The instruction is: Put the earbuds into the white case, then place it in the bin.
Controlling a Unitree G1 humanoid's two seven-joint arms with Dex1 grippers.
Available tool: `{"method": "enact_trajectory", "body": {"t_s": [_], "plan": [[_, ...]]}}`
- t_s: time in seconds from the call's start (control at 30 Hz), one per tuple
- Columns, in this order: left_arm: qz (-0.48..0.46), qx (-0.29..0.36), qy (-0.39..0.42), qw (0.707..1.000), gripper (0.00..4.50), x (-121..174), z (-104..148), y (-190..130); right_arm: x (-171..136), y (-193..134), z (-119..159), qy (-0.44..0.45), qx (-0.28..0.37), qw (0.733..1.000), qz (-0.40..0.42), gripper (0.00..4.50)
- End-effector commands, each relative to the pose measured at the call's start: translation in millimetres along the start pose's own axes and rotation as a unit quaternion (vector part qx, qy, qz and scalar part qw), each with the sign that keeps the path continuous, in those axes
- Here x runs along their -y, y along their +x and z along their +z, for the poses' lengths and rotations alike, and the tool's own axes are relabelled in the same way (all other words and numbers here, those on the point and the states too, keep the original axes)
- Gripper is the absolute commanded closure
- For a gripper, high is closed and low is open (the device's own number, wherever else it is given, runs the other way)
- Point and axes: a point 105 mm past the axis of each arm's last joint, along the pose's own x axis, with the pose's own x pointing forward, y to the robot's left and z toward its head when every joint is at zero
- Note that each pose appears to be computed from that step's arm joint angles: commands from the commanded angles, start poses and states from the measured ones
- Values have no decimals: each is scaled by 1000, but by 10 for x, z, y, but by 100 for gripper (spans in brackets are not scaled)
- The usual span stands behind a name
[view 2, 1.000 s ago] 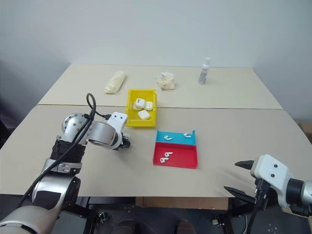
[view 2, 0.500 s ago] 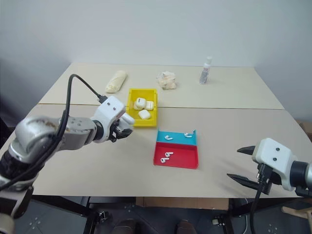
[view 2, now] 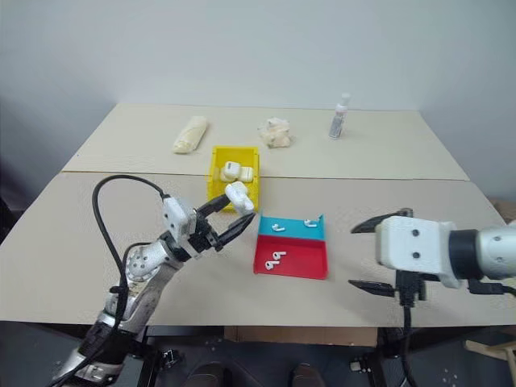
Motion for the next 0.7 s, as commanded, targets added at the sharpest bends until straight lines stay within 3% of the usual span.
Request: {"method": "enact_trajectory", "body": {"t_s": [0.03, 0.17, 0.37, 0.47, 0.57, 0.7], "plan": [[-25, 66, -7, 998, 174, 21, 74, -129, -14, 139, 46, -13, -3, 1000, 23, 0], [-40, 65, -41, 996, 174, 31, -35, -273, -4, 365, 27, -21, -20, 998, 56, 0], [-87, 11, -11, 996, 174, 39, -208, -673, 109, 784, 67, -23, -43, 996, 78, 0], [-86, 4, 2, 996, 174, 57, -219, -806, 131, 942, 115, -26, -47, 994, 93, 58], [-88, -12, 21, 996, 174, 76, -239, -881, 182, 1077, 124, -37, -61, 993, 95, 153], [-87, -28, 56, 994, 174, 100, -321, -901, 176, 1263, 175, -75, -69, 989, 112, 153]]}}
